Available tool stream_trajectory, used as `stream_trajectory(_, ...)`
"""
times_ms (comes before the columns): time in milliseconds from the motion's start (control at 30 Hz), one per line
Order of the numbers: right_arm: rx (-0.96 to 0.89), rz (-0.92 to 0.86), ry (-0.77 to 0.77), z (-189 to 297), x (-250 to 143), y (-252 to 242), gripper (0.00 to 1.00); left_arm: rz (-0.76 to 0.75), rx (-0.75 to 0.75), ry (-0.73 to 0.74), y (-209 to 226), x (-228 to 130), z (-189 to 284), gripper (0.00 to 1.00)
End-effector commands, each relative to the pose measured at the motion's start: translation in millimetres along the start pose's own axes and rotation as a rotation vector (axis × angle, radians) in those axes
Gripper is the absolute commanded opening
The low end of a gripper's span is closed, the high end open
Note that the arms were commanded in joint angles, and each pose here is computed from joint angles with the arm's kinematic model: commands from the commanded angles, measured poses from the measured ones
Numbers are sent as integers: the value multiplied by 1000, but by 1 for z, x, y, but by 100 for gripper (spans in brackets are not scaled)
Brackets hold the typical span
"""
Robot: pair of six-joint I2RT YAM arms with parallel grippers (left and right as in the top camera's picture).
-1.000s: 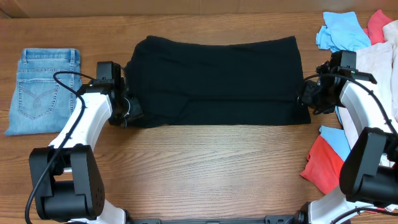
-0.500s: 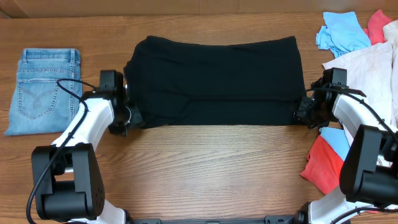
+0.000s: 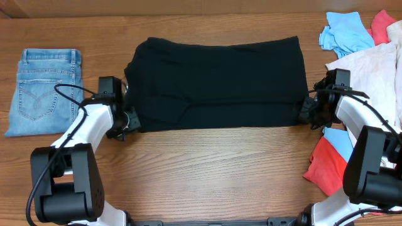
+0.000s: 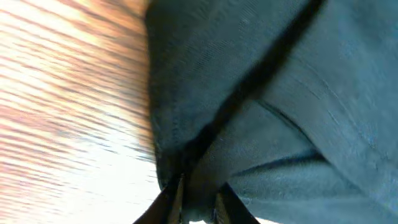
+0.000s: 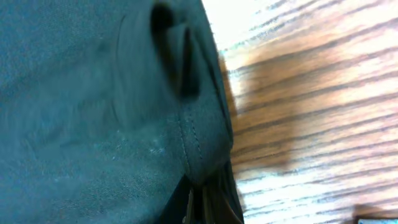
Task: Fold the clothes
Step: 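Grasp the folded black shirt's left and right side edges with both grippers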
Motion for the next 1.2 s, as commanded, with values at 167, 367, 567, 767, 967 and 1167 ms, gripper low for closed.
stream_trajectory(167, -100, -129, 13, 2, -3, -32, 4, 102, 93, 12, 48, 4, -2, 4)
stream_trajectory(367, -77, -130, 42, 2, -8, -30, 5, 101, 95, 21, 57, 4, -1, 4)
stream_trajectory(567, -82, -138, 146, 4, -26, -29, 6, 88, 103, 66, 57, -4, -1, 5)
stream_trajectory(767, -117, -187, 248, 8, -44, -32, 7, 110, 139, 162, 66, -21, 2, 4)
stream_trajectory(967, -119, -187, 277, 10, -50, -31, 11, 122, 152, 215, 71, -30, 5, 5)
stream_trajectory(1167, -96, -165, 221, 31, -46, -21, 31, 123, 107, 146, 65, -11, 20, 15)
Point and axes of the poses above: each gripper's point midway between its finger pads, its own z axis back along the fingers, its own y axis along the line the jaws close on, x = y × z, the point moved 7 cm from there along z, back along the fingers, and after that the axes turned 2 degrees about -z, right-handed, at the moved point
